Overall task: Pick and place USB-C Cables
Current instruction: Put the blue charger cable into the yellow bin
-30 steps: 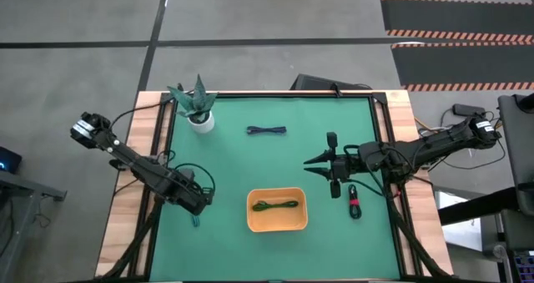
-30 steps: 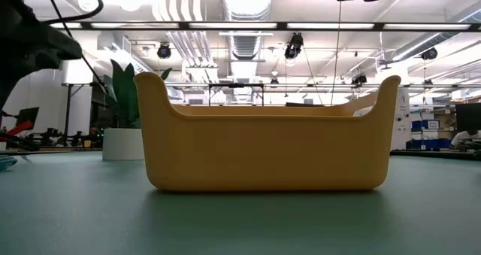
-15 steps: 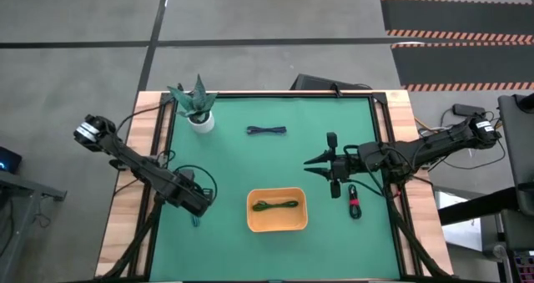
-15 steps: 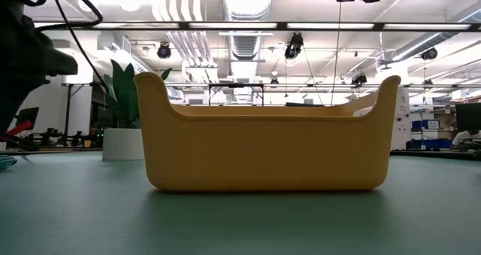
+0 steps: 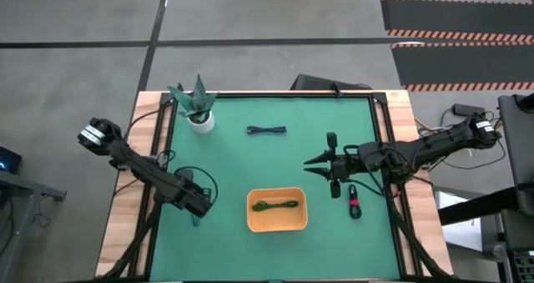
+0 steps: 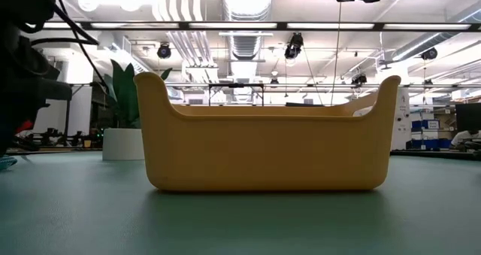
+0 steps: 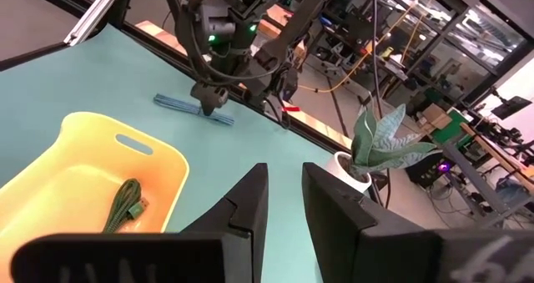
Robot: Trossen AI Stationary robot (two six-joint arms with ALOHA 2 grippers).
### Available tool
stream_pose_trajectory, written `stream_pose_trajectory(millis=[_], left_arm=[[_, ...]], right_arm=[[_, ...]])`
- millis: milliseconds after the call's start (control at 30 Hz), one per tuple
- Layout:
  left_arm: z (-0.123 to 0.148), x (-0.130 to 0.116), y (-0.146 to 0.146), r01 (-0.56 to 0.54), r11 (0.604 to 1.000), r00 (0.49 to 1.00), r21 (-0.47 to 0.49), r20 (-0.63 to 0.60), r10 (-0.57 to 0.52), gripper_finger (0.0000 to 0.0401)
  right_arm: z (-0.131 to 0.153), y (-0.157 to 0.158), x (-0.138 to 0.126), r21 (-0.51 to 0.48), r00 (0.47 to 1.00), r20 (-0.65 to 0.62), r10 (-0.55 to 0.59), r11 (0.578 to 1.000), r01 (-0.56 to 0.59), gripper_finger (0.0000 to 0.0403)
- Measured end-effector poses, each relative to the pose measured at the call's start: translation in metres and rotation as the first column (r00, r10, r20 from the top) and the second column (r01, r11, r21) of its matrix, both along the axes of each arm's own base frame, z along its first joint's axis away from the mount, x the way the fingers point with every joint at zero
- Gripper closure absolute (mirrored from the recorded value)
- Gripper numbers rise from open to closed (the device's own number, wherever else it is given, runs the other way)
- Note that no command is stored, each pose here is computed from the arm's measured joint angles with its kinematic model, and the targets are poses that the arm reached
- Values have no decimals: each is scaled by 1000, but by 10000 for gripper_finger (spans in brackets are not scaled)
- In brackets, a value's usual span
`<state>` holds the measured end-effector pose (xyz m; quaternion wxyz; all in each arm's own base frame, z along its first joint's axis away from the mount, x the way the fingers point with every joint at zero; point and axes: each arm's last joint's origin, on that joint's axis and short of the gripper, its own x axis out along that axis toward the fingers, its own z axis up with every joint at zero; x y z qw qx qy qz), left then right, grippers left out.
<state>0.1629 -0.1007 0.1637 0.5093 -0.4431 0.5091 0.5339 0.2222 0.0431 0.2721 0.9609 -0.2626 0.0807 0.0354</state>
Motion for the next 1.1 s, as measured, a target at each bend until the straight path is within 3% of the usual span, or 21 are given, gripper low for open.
stream_pose_trajectory(millis=[467,1100], left_arm=[[-13,4,-2,2,999,999,39,-46,0,153],[-15,5,-3,-23,999,999,39,-35,24,270]], right_arm=[[-1,-1,0,-2,999,-12,-36,999,36,335],[-1,-2,0,-6,999,-15,-51,999,51,335]])
